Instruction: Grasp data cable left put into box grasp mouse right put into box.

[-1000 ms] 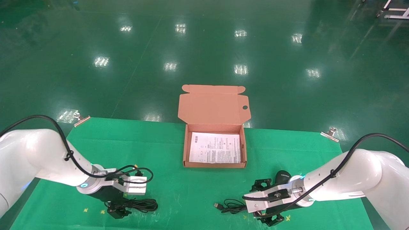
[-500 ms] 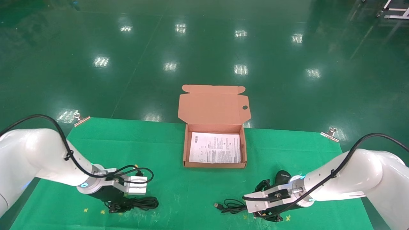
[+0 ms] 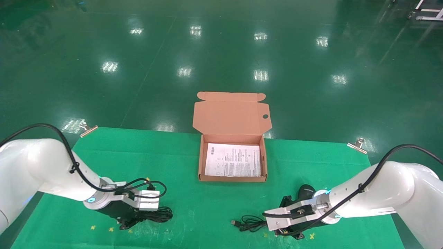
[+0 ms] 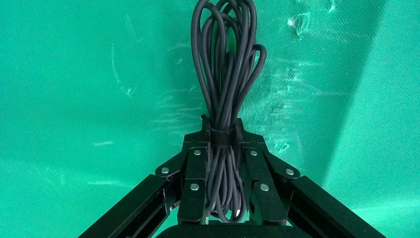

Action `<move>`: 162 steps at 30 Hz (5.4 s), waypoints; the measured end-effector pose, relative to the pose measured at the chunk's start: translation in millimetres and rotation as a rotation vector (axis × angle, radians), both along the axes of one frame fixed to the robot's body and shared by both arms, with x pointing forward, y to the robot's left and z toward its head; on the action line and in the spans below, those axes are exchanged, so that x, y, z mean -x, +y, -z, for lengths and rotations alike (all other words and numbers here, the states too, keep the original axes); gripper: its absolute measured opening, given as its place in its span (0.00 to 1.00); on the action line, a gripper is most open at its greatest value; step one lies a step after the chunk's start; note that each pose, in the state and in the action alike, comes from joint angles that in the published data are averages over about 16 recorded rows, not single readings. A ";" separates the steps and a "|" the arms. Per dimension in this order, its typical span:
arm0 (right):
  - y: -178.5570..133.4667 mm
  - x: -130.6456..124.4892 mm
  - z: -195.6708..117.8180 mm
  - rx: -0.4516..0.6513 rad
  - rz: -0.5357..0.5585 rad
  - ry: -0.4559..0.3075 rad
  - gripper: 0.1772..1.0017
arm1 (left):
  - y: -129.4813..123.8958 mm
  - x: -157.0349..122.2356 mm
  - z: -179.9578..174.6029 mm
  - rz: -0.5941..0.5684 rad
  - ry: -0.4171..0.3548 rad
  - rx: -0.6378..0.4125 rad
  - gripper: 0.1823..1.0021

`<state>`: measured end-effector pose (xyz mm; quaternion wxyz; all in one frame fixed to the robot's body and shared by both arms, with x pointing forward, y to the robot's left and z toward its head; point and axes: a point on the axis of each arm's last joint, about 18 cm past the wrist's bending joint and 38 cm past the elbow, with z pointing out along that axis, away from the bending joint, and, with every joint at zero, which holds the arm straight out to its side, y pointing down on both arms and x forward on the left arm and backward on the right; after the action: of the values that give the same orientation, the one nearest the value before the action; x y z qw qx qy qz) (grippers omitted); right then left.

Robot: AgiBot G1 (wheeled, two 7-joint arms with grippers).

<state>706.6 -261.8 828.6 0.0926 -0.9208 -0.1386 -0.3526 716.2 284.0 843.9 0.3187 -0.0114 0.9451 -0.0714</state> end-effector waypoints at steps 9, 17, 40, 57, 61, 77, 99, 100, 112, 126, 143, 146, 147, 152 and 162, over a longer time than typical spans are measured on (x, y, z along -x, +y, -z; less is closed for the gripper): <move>-19.4 3.7 -37.8 -0.048 0.040 -0.054 0.06 | 5.6 6.3 -28.6 0.049 -0.053 0.023 0.11; -42.3 20.8 -139.9 -0.133 0.081 -0.260 0.04 | -1.3 13.6 -101.2 0.130 -0.249 0.029 0.10; 59.1 27.4 -354.2 -0.273 -0.094 -0.786 0.04 | -84.3 2.8 -276.0 0.208 -0.807 0.048 0.10; 76.4 9.1 -316.7 -0.284 -0.103 -0.707 0.04 | -63.5 -4.4 -236.8 0.154 -0.722 -0.032 0.10; 83.5 -0.3 -296.2 -0.289 -0.098 -0.665 0.04 | -53.1 -6.8 -220.5 0.117 -0.683 -0.060 0.10; 120.4 -33.2 -211.0 -0.351 -0.101 -0.491 0.04 | -27.8 -6.4 -190.7 0.003 -0.608 -0.114 0.09; 85.0 -58.7 -132.4 -0.500 0.079 -0.317 0.05 | -35.1 -4.9 -186.5 0.016 -0.608 -0.114 0.09; 83.4 -58.8 -132.1 -0.500 0.082 -0.317 0.05 | -37.9 -5.3 -185.0 0.023 -0.607 -0.113 0.09; 34.6 -50.9 -157.4 -0.510 0.124 -0.375 0.17 | -111.3 -21.3 -144.0 0.164 -0.600 -0.067 0.09; -37.1 -0.8 -218.0 -0.493 0.156 -0.531 0.49 | -189.7 -27.1 -85.8 0.331 -0.612 0.016 0.09; -39.8 17.1 -230.7 -0.461 0.138 -0.575 0.90 | -196.1 -26.1 -83.0 0.358 -0.626 0.024 0.16; -35.9 15.3 -240.6 -0.466 0.129 -0.602 0.94 | -196.1 -26.8 -96.6 0.356 -0.663 0.038 0.20; -34.1 14.5 -245.4 -0.468 0.126 -0.614 0.95 | -196.0 -27.3 -102.9 0.355 -0.680 0.043 0.22; -23.7 10.4 -274.1 -0.470 0.102 -0.684 0.98 | -192.9 -30.3 -141.5 0.342 -0.779 0.066 0.31; -5.4 7.5 -323.4 -0.445 0.060 -0.789 1.00 | -180.4 -33.6 -212.4 0.294 -0.944 0.109 0.57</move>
<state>699.1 -267.2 1152.0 0.2183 -0.6773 -0.0575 -0.7002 749.8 103.6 1056.3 0.6972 0.1389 0.6843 -0.1623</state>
